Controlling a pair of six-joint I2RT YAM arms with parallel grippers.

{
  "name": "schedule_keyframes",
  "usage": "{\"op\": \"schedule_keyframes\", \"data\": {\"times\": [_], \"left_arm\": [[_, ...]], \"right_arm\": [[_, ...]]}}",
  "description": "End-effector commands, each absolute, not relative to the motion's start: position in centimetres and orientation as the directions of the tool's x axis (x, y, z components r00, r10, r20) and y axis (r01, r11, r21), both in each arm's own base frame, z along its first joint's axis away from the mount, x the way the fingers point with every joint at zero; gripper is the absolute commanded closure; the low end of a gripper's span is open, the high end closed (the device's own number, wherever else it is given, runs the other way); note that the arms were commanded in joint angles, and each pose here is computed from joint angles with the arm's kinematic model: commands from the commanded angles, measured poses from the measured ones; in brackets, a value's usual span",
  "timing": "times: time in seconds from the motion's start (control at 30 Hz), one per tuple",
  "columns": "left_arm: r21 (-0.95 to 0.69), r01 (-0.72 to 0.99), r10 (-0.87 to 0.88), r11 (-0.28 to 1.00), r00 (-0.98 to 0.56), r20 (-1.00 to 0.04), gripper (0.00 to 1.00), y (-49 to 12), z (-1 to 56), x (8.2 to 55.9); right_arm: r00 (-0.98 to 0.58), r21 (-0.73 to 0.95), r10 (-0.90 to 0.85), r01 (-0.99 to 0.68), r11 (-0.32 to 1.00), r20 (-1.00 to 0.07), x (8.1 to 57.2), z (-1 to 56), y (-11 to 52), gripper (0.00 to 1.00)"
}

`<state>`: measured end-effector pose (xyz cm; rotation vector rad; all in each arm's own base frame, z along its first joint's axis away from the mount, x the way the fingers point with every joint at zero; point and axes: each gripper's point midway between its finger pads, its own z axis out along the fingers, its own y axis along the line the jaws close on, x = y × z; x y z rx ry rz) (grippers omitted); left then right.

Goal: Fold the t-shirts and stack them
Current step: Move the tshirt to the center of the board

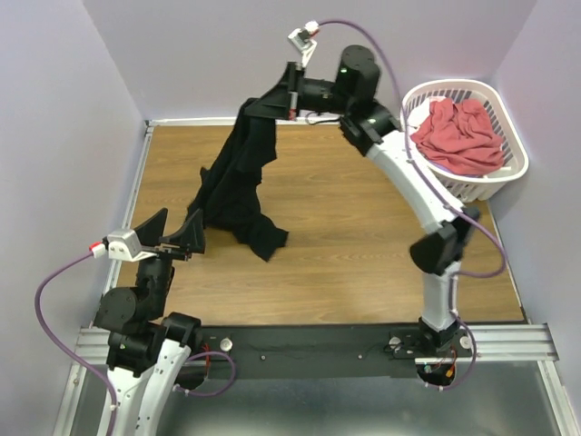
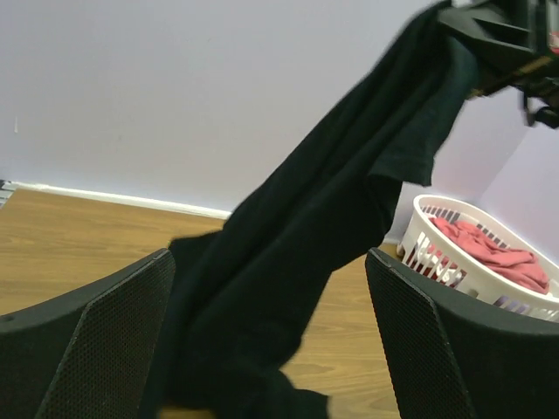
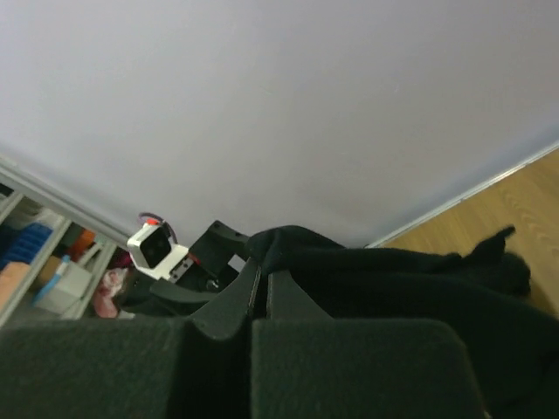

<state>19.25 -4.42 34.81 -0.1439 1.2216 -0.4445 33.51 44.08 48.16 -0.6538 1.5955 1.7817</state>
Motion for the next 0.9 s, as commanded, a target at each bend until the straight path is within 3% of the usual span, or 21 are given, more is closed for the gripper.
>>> {"op": "schedule_keyframes", "data": {"times": [0.0, 0.13, 0.17, 0.23, 0.3, 0.4, 0.5, 0.53, 0.67, 0.8, 0.87], "left_arm": [[-0.336, 0.261, -0.407, 0.905, 0.301, -0.862, 0.02, -4.2, 35.7, 18.5], [-0.338, 0.261, -0.409, 0.904, 0.301, -0.862, 0.02, -4.2, 35.7, 18.5], [-0.336, 0.263, -0.407, 0.904, 0.293, -0.865, 0.02, -4.3, 35.5, 18.7], [-0.340, 0.260, -0.408, 0.904, 0.290, -0.866, 0.02, -4.3, 35.5, 18.8], [-0.343, 0.256, -0.408, 0.904, 0.279, -0.869, 0.02, -4.4, 35.3, 19.1], [-0.348, 0.250, -0.407, 0.904, 0.249, -0.879, 0.02, -4.6, 34.7, 19.8], [-0.353, 0.254, -0.406, 0.901, 0.199, -0.892, 0.02, -5.3, 34.0, 20.7], [-0.347, 0.267, -0.400, 0.899, 0.182, -0.898, 0.02, -5.7, 33.8, 20.9], [-0.335, 0.270, -0.374, 0.903, 0.108, -0.921, 0.02, -6.6, 32.5, 22.5], [-0.325, 0.251, -0.351, 0.912, 0.064, -0.934, 0.02, -7.0, 31.3, 24.0], [-0.330, 0.253, -0.349, 0.909, 0.033, -0.937, 0.02, -7.5, 30.7, 25.1]], "right_arm": [[-0.373, 0.382, 0.262, -0.924, -0.015, -0.890, 29.4, 55.3, 36.9, 0.99], [-0.358, 0.407, 0.266, -0.899, 0.161, -0.895, 31.1, 52.0, 29.9, 1.00], [-0.452, 0.492, 0.215, -0.847, 0.201, -0.866, 32.1, 47.0, 29.3, 1.00], [-0.489, 0.513, 0.154, -0.825, 0.239, -0.858, 31.0, 43.4, 27.6, 0.99], [-0.587, 0.574, 0.060, -0.756, 0.314, -0.807, 30.8, 35.4, 26.8, 0.99], [-0.798, 0.691, -0.024, -0.536, 0.485, -0.602, 28.3, 23.0, 24.7, 0.97], [-0.866, 0.601, -0.004, -0.350, 0.719, -0.500, 26.6, 15.6, 20.6, 0.99], [-0.884, 0.498, 0.028, -0.237, 0.835, -0.467, 25.9, 12.1, 17.7, 0.99], [-0.856, 0.252, 0.142, 0.014, 0.968, -0.497, 24.1, 10.0, 10.8, 0.67], [-0.821, 0.272, 0.143, -0.016, 0.962, -0.553, 24.1, 11.9, 10.8, 0.41], [-0.824, 0.287, 0.110, -0.066, 0.956, -0.555, 24.6, 12.2, 11.7, 0.38]]}}
